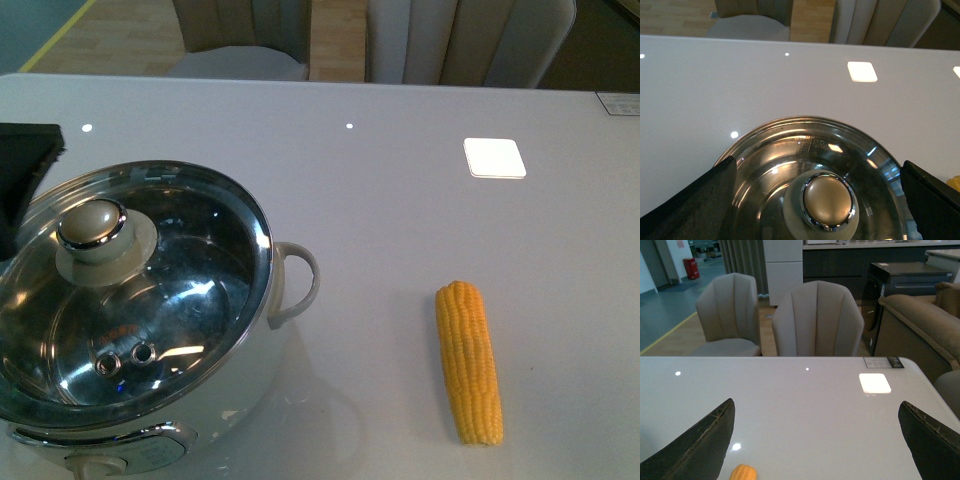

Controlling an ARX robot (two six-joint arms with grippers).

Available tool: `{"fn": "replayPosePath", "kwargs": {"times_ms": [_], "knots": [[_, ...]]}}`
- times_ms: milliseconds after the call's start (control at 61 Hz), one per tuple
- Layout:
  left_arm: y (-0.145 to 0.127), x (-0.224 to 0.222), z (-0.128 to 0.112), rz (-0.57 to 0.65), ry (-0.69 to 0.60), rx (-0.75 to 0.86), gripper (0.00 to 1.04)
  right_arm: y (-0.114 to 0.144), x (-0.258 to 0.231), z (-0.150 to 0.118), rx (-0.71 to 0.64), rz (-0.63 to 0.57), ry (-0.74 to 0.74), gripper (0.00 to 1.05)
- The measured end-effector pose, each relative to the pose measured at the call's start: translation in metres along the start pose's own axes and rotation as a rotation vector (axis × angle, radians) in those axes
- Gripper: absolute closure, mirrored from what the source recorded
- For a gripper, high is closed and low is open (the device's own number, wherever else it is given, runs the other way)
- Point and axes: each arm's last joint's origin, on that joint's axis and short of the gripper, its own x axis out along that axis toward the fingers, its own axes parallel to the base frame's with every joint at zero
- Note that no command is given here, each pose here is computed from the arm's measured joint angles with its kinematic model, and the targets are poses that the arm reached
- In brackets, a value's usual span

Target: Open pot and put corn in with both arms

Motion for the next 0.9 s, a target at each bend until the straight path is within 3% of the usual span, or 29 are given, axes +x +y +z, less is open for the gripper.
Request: {"fn": "replayPosePath", "kwargs": {"times_ms": [361, 902], "knots": [[-0.010, 0.042, -0.036, 0.022, 0.088, 0.032, 0.07, 0.000, 0.000, 0.000, 0.000, 0.000, 0.000, 0.09], [-0.013, 0.067, -0.047, 0.033, 0.139, 0.062, 0.07, 0.000, 0.000, 0.000, 0.000, 0.000, 0.000, 0.09]]}}
